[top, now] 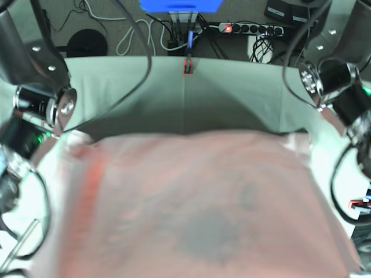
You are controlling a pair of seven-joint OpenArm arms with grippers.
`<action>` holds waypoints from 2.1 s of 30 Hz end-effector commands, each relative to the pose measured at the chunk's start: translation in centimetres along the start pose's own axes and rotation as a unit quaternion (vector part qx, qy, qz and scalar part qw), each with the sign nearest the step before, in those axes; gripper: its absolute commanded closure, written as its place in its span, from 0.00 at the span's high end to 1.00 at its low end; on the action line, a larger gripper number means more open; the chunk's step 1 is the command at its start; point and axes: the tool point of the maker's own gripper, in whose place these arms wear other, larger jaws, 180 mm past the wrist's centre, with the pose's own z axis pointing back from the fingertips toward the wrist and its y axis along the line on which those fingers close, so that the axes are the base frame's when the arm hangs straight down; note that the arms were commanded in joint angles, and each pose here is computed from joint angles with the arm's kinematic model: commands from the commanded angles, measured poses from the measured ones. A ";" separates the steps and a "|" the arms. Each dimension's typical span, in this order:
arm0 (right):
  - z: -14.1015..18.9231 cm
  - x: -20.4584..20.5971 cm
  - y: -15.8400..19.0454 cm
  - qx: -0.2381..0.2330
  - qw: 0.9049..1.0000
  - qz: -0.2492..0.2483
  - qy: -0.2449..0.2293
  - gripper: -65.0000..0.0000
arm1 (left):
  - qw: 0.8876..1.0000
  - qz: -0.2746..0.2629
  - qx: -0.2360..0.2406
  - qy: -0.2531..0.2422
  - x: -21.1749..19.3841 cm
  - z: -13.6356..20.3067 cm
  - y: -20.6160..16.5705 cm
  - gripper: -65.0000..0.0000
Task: Layout the t-shirt on the table in an organized manner, then fold the t-shirt properly
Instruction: 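Lift the shirt with both grippers and shake it out in the air, then lay the lifted shirt down on the table with both grippers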
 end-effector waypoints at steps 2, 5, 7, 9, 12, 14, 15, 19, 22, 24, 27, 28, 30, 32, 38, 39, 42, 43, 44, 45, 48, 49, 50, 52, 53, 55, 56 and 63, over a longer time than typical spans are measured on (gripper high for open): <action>-1.3 1.3 -0.4 -0.002 0.999 -0.014 -0.034 0.00 | 1.000 0.008 0.012 -0.017 0.7 -1.3 1.0 0.00; -3.2 -1.6 0.5 0.015 1.000 -0.019 -0.002 0.00 | 0.999 0.025 0.027 0.026 -3.1 -3.8 2.5 0.00; -4.3 -3.6 1.1 0.024 0.999 -0.026 0.025 0.00 | 0.998 0.035 0.032 0.030 -4.1 -5.1 2.9 0.01; -5.3 -5.3 2.0 0.036 0.998 -0.030 0.052 0.00 | 0.997 0.045 0.036 0.045 -5.3 -6.2 3.2 0.01; -6.5 -7.3 2.2 0.049 0.994 -0.020 0.092 0.03 | 0.994 0.062 0.039 0.085 -7.3 -7.8 3.3 0.03; -7.3 -7.8 3.0 0.062 0.992 -0.004 0.110 0.15 | 0.991 0.075 0.041 0.107 -8.1 -8.8 3.4 0.14; -7.5 -8.3 3.3 0.067 0.990 0.005 0.120 0.21 | 0.989 0.077 0.046 0.115 -8.2 -9.1 3.9 0.22; -7.5 -8.6 3.2 0.068 0.989 0.027 0.127 0.48 | 0.984 0.092 0.053 0.143 -9.3 -10.1 4.7 0.43; -7.3 -9.1 3.2 0.068 0.988 0.031 0.132 0.59 | 0.984 0.093 0.051 0.143 -9.5 -10.2 4.7 0.44; -6.6 -10.7 3.3 0.069 0.986 0.033 0.145 0.62 | 0.987 0.089 0.050 0.125 -8.4 -10.1 4.7 0.44; -5.1 -11.8 2.4 0.065 0.985 0.050 0.149 0.62 | 0.989 0.075 0.054 0.117 -8.9 -9.0 5.2 0.44; -4.4 -12.3 2.3 0.066 0.985 0.056 0.150 0.62 | 0.989 0.068 0.055 0.117 -9.3 -8.4 5.4 0.44; -3.0 -12.7 2.6 0.070 0.985 0.067 0.144 0.62 | 0.989 0.054 0.061 0.124 -10.8 -7.0 6.0 0.44; -1.3 -13.2 2.6 0.072 0.984 0.082 0.139 0.62 | 0.989 0.039 0.064 0.128 -11.9 -5.6 6.5 0.44; 5.6 -15.5 3.0 0.081 0.981 0.103 0.140 0.62 | 0.985 0.030 0.068 0.155 -17.3 1.1 8.3 0.45; 6.5 -16.1 3.1 0.077 0.982 0.093 0.143 0.62 | 0.984 0.043 0.070 0.161 -18.5 2.3 8.6 0.47; 9.4 -17.0 2.1 0.043 0.986 0.058 0.150 0.62 | 0.977 0.065 0.080 0.185 -21.8 5.6 9.5 0.56; 10.6 -17.6 1.9 0.032 0.986 0.046 0.156 0.62 | 0.975 0.066 0.084 0.196 -23.0 6.8 9.8 0.60; 11.9 -18.1 1.4 0.019 0.986 0.038 0.162 0.62 | 0.972 0.065 0.089 0.207 -24.1 7.8 10.1 0.64; 13.1 -18.5 0.8 0.006 0.985 0.031 0.167 0.62 | 0.969 0.067 0.093 0.219 -25.4 8.8 10.2 0.67; 16.4 -20.0 0.6 -0.009 0.982 0.018 0.190 0.62 | 0.961 0.065 0.101 0.248 -27.8 10.3 10.7 0.72; 17.4 -20.5 0.5 -0.013 0.980 0.017 0.198 0.62 | 0.960 0.066 0.103 0.252 -28.2 10.3 10.9 0.72; 18.4 -20.9 0.4 -0.014 0.978 0.019 0.206 0.62 | 0.959 0.067 0.106 0.253 -28.7 10.4 11.1 0.72; 20.0 -21.6 0.6 -0.014 0.975 0.019 0.220 0.62 | 0.959 0.071 0.114 0.249 -29.5 10.2 11.7 0.72; 20.9 -22.0 0.7 -0.013 0.973 0.020 0.228 0.62 | 0.960 0.075 0.118 0.243 -29.8 9.7 11.9 0.72; 22.6 -22.4 0.7 -0.010 0.970 0.027 0.241 0.62 | 0.957 0.083 0.125 0.248 -30.9 9.2 12.3 0.72; 23.3 -22.6 0.7 -0.009 0.969 0.029 0.246 0.62 | 0.955 0.085 0.125 0.254 -31.6 8.9 12.3 0.72; 26.8 -23.3 0.5 -0.002 0.961 0.045 0.273 0.62 | 0.953 0.074 0.099 0.276 -34.2 6.0 10.0 0.67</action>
